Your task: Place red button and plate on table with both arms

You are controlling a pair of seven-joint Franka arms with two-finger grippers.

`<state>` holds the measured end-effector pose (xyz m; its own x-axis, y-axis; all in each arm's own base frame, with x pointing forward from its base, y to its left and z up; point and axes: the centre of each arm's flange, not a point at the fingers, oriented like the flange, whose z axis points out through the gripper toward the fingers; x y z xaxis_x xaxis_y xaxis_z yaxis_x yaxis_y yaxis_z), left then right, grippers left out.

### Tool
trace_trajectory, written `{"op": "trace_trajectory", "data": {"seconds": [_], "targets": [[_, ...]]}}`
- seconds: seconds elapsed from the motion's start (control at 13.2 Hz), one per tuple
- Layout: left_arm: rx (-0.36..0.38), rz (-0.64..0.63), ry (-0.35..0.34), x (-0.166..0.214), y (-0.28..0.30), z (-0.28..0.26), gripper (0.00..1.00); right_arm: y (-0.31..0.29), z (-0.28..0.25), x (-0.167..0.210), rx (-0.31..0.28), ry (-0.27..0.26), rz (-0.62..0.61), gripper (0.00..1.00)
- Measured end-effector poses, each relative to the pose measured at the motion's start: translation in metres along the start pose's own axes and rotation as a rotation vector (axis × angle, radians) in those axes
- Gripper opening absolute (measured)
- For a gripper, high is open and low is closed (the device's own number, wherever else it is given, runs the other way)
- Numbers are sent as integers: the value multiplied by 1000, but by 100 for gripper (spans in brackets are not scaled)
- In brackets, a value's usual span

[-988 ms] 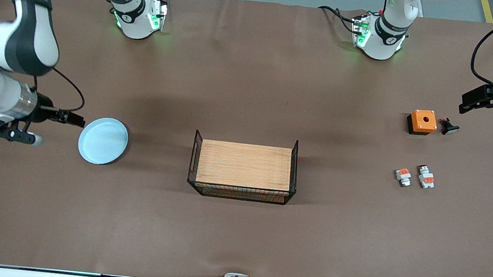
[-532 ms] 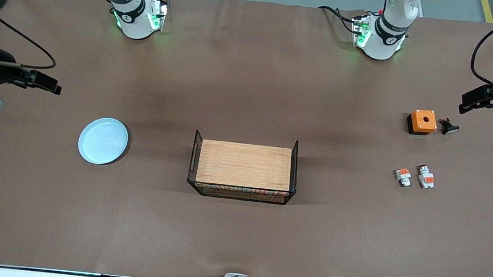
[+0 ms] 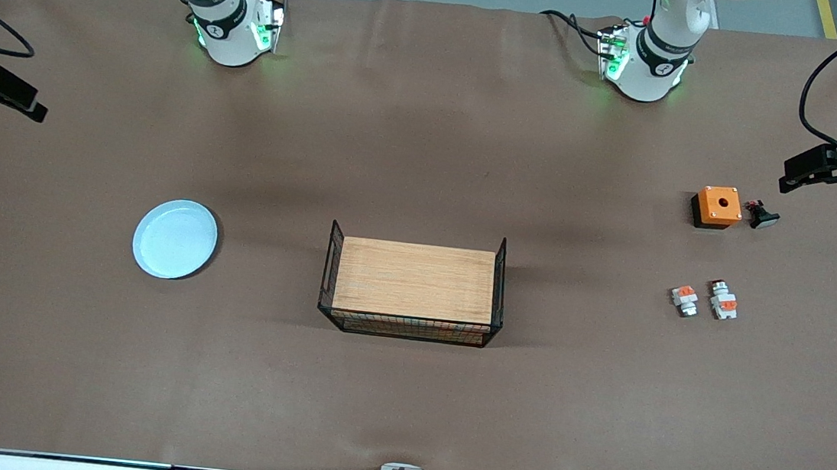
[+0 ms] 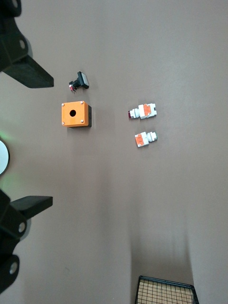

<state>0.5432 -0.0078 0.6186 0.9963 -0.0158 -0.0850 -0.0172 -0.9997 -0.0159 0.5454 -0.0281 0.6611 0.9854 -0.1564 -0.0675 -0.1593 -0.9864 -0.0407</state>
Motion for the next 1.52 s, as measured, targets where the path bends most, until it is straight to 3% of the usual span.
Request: {"op": "trace_trajectory", "data": {"seconds": [0.68, 1.06, 1.52], "targets": [[1, 4, 2, 0, 2, -1, 100, -5, 1, 0, 0, -1, -9, 100], [59, 68, 7, -2, 38, -2, 100, -24, 3, -1, -5, -4, -48, 100], [47, 73, 17, -5, 41, -7, 100, -23, 3, -1, -6, -5, -47, 100]]}}
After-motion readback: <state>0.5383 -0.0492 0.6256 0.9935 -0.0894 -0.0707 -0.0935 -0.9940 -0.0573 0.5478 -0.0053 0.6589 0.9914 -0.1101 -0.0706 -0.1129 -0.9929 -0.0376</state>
